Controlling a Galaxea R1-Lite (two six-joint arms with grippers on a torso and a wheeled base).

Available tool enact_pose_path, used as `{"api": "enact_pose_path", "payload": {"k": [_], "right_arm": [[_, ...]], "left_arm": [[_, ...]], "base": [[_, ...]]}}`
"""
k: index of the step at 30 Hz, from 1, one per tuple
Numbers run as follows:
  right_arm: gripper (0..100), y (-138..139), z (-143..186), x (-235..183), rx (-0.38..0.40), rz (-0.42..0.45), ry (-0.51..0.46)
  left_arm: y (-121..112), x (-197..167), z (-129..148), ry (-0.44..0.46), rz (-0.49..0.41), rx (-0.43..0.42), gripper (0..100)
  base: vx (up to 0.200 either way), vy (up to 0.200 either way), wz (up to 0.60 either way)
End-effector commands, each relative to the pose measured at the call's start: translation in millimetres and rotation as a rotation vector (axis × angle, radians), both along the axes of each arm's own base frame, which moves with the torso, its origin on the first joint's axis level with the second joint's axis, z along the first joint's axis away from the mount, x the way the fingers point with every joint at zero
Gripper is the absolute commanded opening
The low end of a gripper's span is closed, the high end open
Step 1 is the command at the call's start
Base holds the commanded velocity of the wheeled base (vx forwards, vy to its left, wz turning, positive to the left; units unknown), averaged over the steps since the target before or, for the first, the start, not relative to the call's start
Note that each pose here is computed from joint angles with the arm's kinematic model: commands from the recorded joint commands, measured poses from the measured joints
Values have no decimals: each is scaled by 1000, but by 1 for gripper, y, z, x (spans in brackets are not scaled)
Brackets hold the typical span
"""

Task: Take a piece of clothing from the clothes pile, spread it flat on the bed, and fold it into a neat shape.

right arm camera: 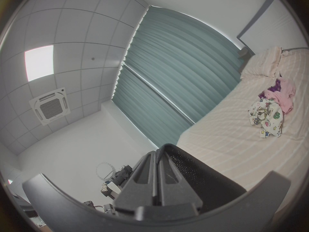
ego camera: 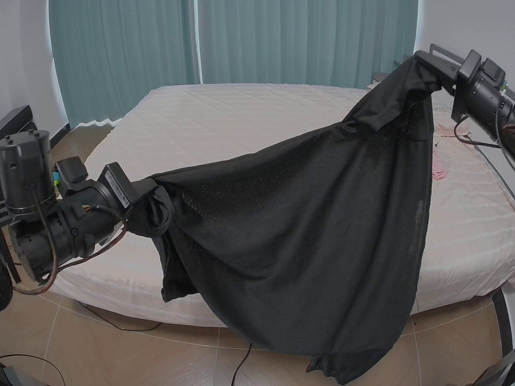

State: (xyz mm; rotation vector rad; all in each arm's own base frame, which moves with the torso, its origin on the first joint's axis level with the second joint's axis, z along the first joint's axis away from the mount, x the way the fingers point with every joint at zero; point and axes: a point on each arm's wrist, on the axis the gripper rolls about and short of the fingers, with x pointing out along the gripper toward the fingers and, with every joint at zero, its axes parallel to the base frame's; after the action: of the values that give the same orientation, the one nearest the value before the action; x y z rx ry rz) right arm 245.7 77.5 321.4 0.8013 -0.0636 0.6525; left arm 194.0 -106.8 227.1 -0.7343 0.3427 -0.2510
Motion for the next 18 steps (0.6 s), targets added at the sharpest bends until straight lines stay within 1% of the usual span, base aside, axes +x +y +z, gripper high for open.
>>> {"api": "enact_pose_path", "payload": {"k": [1, 3, 4, 8, 13, 15, 18], "right_arm": [[0, 5, -34, 46, -39, -17, 110], [0, 5, -35, 50, -42, -20, 110], [0, 7, -38, 61, -44, -25, 110], [0, 10, -38, 75, -39, -30, 95], [0, 13, -34, 84, -36, -30, 77], [0, 13, -28, 87, -34, -31, 58], [0, 15, -33, 94, -41, -35, 69]], "left_arm": [[-13, 26, -17, 68, 4, 19, 0], [-14, 28, -17, 69, 1, 19, 0], [-18, 34, -17, 70, -4, 18, 0], [-23, 47, -17, 73, 7, 21, 0], [-22, 57, -20, 82, 33, 28, 0], [-19, 64, -20, 83, 44, 23, 0], [-19, 73, -24, 95, 56, 29, 0]], "base": [[0, 0, 0], [0, 0, 0], [200, 0, 0], [200, 0, 0], [200, 0, 0], [200, 0, 0], [200, 0, 0]]}}
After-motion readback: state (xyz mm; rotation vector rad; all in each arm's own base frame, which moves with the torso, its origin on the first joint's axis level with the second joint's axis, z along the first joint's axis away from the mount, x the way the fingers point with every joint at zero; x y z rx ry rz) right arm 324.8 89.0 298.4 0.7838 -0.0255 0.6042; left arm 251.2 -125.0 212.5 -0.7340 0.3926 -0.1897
